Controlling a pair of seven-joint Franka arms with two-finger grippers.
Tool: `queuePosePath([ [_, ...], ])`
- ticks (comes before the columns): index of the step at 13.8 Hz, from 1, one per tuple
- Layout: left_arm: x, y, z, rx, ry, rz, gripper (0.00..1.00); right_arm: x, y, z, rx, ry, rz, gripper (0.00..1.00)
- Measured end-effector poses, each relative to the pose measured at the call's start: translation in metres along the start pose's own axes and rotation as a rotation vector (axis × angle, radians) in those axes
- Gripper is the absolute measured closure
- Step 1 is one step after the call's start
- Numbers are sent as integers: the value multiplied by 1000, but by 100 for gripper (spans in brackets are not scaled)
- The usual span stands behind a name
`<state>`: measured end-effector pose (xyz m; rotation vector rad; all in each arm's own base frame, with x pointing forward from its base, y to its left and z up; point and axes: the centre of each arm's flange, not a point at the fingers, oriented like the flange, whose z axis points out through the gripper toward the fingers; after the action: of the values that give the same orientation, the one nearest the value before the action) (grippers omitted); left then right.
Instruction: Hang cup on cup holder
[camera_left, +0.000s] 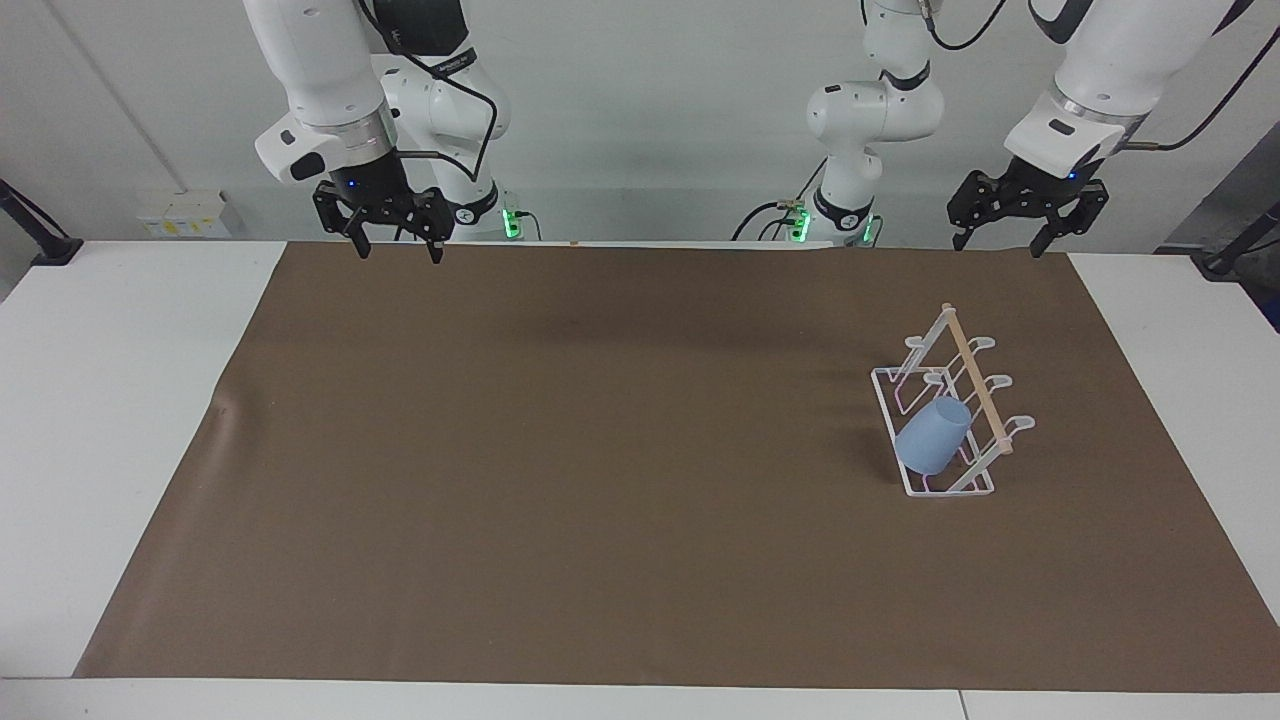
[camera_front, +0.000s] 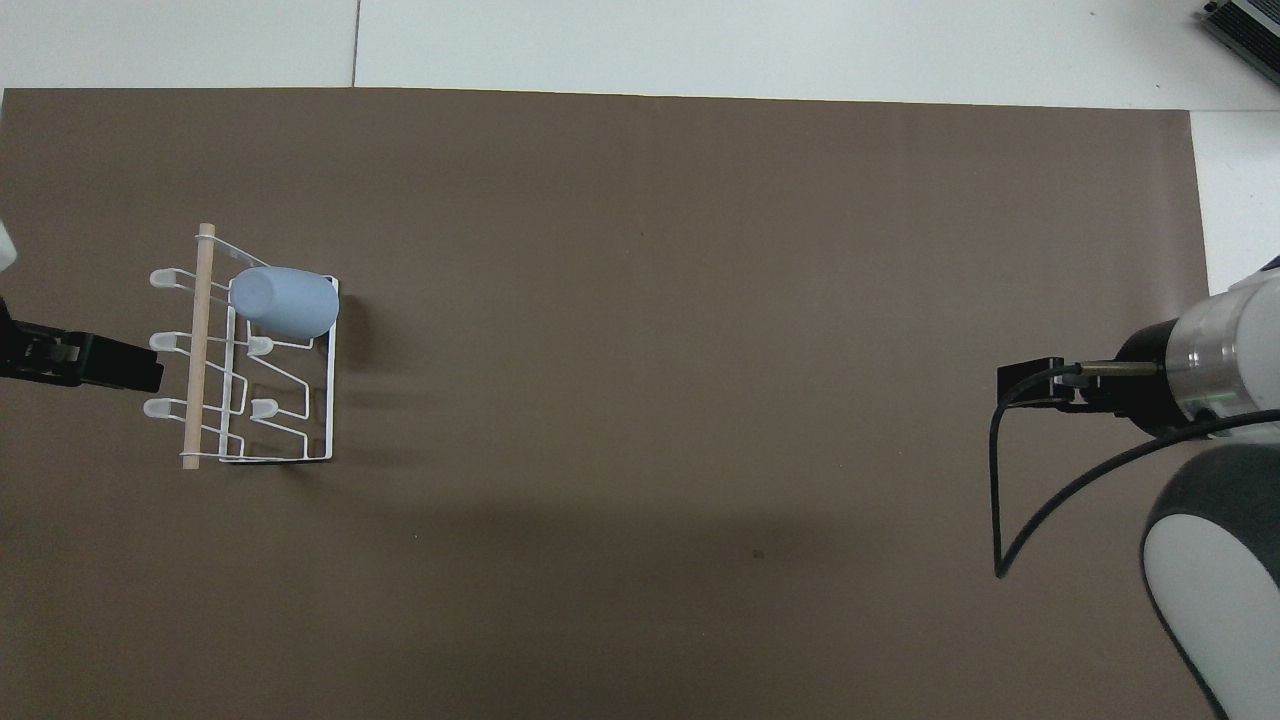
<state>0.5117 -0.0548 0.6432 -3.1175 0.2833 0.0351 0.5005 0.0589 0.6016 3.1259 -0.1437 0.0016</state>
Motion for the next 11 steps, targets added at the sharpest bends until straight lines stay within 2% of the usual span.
queuePosePath([
  [3, -2, 1, 2, 1, 2, 1, 0, 0, 0, 0, 0, 2, 0, 0],
  [7, -3, 1, 4, 1, 2, 1, 0, 6, -1, -4, 8, 54, 0, 0],
  [11, -3, 1, 5, 1, 2, 1, 0, 6, -3, -4, 8, 55, -3, 0],
])
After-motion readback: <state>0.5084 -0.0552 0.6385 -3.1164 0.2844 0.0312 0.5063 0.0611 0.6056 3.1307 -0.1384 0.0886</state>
